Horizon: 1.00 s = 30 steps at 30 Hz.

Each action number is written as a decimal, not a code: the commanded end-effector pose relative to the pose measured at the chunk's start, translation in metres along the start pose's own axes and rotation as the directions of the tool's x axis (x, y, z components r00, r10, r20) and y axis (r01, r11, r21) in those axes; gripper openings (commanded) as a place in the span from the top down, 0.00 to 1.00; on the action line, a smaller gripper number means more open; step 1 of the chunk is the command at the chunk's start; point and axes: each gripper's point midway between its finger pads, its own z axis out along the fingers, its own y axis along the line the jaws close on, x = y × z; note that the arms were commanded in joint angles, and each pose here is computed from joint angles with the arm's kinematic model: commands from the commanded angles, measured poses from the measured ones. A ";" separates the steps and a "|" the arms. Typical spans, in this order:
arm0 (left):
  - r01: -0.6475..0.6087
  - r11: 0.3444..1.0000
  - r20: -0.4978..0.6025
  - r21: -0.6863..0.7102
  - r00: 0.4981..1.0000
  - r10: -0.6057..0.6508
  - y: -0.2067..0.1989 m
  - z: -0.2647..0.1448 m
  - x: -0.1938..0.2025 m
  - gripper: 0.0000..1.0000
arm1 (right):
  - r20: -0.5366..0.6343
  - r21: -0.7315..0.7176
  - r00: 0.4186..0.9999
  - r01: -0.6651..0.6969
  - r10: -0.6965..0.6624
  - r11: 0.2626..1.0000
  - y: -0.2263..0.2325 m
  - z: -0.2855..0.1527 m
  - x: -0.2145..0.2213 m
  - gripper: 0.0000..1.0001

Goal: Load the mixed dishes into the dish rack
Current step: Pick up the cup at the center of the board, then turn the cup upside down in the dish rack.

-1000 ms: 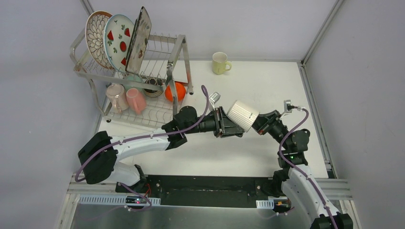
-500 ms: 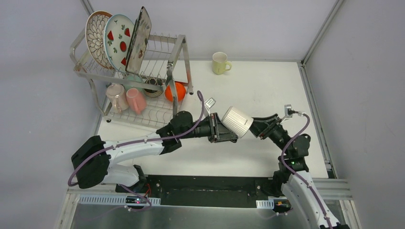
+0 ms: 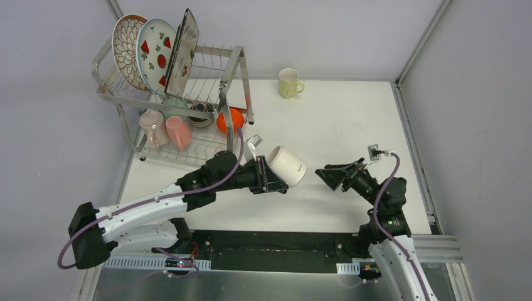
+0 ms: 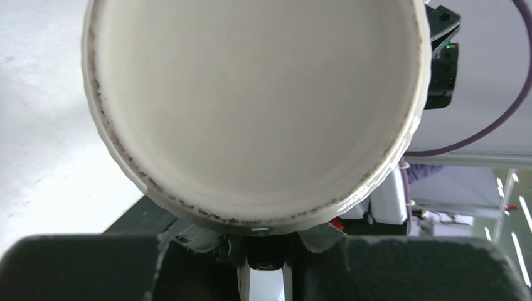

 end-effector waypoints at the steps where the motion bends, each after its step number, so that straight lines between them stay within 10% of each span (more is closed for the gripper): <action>1: -0.115 0.992 0.117 -0.044 0.986 0.119 -0.006 -0.031 -0.019 1.00 | -0.017 0.004 0.999 0.029 -0.029 1.000 0.008 -0.004 -0.003 0.00; 18: -0.055 0.902 0.284 -0.429 0.939 0.192 0.068 -0.128 -0.035 1.00 | -0.057 0.081 0.998 0.001 0.003 0.997 -0.019 0.003 0.008 0.00; 30: -0.075 0.715 0.394 -0.696 0.792 0.467 0.093 -0.191 -0.087 1.00 | -0.077 0.113 0.997 0.012 -0.003 0.994 -0.026 -0.001 0.014 0.00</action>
